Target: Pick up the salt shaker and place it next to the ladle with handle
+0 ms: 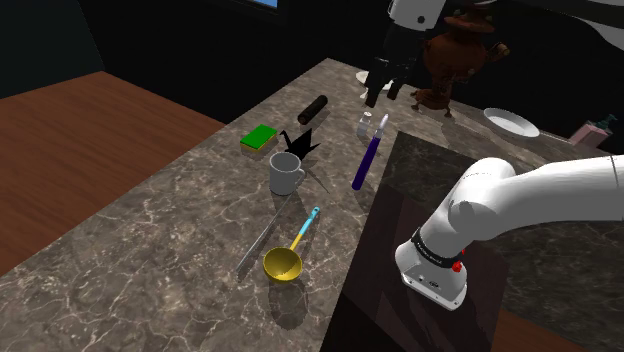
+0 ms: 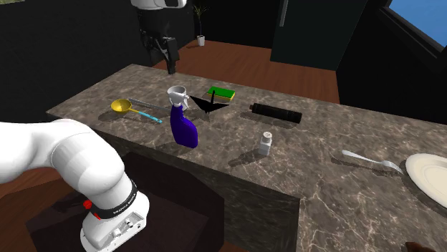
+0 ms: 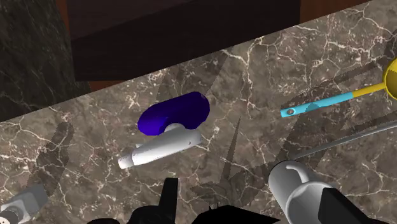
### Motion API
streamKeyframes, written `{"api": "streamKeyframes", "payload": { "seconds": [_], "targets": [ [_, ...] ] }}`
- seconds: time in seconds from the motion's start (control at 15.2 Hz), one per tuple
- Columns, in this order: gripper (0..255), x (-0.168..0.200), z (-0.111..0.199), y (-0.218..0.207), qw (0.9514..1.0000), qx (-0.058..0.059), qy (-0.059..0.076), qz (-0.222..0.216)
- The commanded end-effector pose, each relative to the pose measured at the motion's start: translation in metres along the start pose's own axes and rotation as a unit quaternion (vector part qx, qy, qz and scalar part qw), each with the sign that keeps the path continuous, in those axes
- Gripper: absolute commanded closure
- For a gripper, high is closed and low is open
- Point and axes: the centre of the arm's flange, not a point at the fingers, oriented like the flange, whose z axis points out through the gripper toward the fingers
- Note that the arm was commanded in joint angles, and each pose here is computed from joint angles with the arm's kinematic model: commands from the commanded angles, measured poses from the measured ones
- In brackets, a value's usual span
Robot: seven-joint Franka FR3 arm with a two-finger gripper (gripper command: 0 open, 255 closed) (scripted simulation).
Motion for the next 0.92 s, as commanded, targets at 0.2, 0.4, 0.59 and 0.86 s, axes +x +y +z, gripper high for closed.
{"api": "streamKeyframes", "payload": {
  "seconds": [0.2,0.4,0.59,0.86],
  "targets": [
    [0,0.019,0.017,0.030,1.0000,-0.001,0.002,0.006],
    [0,0.037,0.035,0.059,0.9999,-0.002,0.004,0.013],
    [0,0.055,0.052,0.090,0.9998,-0.003,0.006,0.019],
    [0,0.079,0.075,0.130,0.9996,-0.004,0.008,0.028]
  ]
}}
